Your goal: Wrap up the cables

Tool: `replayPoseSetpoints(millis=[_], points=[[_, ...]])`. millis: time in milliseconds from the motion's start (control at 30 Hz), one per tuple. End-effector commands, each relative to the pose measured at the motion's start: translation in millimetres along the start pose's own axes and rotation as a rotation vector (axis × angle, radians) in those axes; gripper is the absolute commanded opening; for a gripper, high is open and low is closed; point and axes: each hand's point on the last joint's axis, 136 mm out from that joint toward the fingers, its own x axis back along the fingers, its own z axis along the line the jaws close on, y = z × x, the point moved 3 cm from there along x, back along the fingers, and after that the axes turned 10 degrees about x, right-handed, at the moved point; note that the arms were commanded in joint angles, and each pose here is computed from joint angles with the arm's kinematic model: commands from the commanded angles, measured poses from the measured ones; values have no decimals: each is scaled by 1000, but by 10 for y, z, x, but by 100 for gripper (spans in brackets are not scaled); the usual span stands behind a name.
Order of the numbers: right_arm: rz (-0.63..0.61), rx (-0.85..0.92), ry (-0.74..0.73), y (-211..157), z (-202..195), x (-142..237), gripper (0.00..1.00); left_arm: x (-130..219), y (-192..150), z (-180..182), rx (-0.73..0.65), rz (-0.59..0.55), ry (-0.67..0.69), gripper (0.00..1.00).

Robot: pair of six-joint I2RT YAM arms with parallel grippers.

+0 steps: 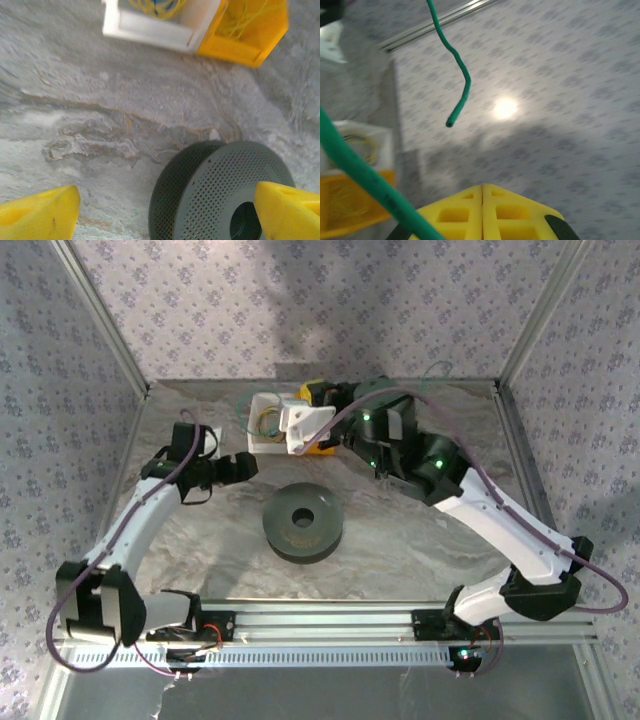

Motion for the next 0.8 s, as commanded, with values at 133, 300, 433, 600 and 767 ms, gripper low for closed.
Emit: replayPoseSetpoints(millis=[133, 300, 433, 600, 767], points=[[7, -218, 71, -146, 205, 221, 0, -399, -424, -99, -67, 239, -72, 83], [6, -263, 102, -186, 336, 218, 0, -593, -576, -97, -74, 322, -67, 74], [-1, -276, 113, -180, 359, 221, 0, -734, -696, -30, -81, 380, -35, 68], [-5, -281, 116, -180, 359, 215, 0, -843, -803, -5, -89, 418, -25, 66], [4, -290, 126, -204, 396, 199, 0, -906, -846, -21, -71, 426, -62, 63]])
